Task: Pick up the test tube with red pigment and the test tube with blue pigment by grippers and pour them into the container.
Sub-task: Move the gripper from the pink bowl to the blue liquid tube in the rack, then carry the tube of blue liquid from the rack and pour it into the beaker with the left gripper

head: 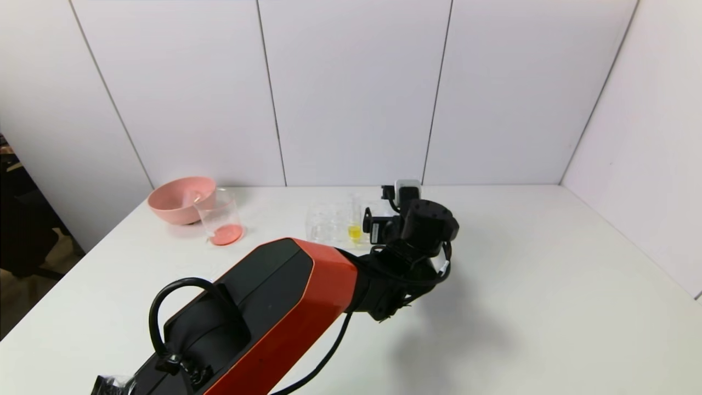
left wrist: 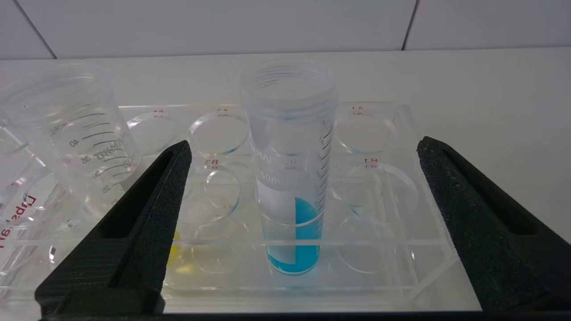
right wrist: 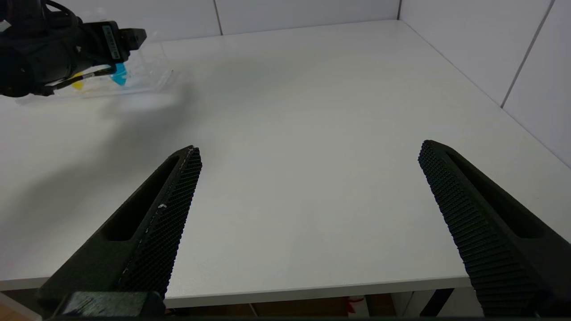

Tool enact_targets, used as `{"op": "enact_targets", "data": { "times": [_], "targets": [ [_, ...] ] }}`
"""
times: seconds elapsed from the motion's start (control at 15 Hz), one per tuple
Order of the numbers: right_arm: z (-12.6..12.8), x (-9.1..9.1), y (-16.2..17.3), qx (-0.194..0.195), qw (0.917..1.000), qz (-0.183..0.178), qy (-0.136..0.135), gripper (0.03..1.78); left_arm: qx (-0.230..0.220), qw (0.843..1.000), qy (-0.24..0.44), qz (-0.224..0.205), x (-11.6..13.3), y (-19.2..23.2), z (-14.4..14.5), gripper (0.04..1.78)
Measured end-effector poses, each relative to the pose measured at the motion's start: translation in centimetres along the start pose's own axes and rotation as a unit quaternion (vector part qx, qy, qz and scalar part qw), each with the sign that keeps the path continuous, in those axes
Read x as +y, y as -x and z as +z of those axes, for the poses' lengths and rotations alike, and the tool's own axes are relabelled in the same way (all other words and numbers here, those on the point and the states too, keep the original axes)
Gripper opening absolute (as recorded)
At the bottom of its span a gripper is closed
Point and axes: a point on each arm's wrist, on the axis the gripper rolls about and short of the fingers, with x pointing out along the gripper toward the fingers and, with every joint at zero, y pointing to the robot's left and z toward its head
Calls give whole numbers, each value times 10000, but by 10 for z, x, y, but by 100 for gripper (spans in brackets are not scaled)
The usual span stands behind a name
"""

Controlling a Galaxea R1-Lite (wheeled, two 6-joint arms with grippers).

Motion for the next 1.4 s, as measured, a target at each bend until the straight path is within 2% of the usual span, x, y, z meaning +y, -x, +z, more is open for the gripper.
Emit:
{"op": "enact_targets", "data": {
  "times": [0.07, 0.13, 0.2, 0.27, 0.33, 1.0, 1.4],
  "targets": [
    [0, 0, 0, -1, 10000, 2, 0, 177, -7, 10000, 8, 6, 0, -1, 0, 170],
    [0, 0, 0, -1, 10000, 0, 2, 177, -12, 10000, 15, 11, 0, -2, 0, 149],
    [0, 0, 0, -3, 10000, 2, 0, 177, -7, 10000, 5, 15, 0, -3, -1, 79],
    [0, 0, 0, 0, 10000, 0, 0, 177, -12, 10000, 12, 26, 0, -3, -1, 37],
    [0, 0, 0, -4, 10000, -4, 0, 177, -20, 10000, 17, 22, 0, -3, -1, 47],
    [0, 0, 0, -3, 10000, 0, 0, 177, -95, 9999, 111, 5, -1, -2, 8, 47],
    [0, 0, 0, -1, 10000, 0, 0, 177, -328, 9993, 168, -39, 1, 7, 42, 47]
  ]
}}
